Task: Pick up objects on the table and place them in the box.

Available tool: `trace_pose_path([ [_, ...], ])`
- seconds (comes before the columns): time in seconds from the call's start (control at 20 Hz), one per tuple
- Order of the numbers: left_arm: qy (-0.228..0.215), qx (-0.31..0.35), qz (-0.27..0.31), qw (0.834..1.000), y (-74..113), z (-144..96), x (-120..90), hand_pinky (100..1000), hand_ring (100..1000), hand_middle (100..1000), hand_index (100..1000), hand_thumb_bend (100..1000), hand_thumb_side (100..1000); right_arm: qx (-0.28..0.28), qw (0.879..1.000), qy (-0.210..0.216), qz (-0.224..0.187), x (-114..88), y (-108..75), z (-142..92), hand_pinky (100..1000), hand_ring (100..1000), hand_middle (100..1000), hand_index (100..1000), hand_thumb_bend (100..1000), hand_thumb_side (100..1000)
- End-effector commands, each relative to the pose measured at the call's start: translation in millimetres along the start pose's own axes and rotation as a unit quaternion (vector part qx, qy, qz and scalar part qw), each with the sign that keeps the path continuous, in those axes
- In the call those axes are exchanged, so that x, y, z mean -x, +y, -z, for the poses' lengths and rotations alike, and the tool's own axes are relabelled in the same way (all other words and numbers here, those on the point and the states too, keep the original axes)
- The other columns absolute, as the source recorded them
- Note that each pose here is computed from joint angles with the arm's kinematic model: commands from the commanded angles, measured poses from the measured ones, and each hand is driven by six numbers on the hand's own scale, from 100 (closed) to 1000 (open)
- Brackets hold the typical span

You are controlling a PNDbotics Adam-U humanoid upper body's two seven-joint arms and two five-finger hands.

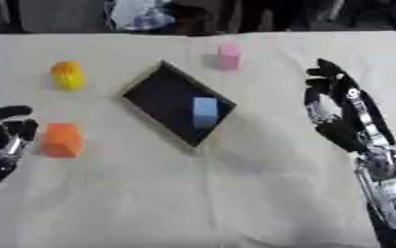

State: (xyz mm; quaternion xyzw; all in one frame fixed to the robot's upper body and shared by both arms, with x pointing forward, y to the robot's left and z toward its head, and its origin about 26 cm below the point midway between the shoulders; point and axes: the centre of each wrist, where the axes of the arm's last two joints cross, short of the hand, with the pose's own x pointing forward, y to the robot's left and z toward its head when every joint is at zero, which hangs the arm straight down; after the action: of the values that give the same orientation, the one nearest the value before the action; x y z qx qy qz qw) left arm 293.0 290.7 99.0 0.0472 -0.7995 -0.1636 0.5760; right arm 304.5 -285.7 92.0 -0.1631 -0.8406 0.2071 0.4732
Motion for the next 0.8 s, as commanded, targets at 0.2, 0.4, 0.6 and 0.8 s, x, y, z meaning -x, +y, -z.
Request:
trace_pose_path([
  [0.2,-0.013,0.054,0.071,0.996,9.7,16.6,-16.0,781,711,741,779,403,445,-0.002,1.000,-0.007,-0.013,-3.0,-9.1,1.4,825,809,816,953,100,532],
  [0.4,0.002,0.112,0.151,0.982,24.9,27.5,-16.5,789,733,754,793,422,425,-0.003,1.000,-0.005,-0.015,-1.9,-10.0,0.4,825,809,816,953,100,533],
  [0.6,0.014,0.161,0.235,0.959,42.7,39.4,-19.7,794,746,766,808,443,407,-0.003,1.000,-0.001,-0.015,-0.4,-10.3,-1.1,825,809,816,952,100,544],
  [0.8,0.034,0.219,0.310,0.924,55.4,54.7,-19.3,798,757,773,820,464,373,-0.004,1.000,0.002,-0.015,0.6,-10.6,-2.3,825,809,816,952,100,542],
])
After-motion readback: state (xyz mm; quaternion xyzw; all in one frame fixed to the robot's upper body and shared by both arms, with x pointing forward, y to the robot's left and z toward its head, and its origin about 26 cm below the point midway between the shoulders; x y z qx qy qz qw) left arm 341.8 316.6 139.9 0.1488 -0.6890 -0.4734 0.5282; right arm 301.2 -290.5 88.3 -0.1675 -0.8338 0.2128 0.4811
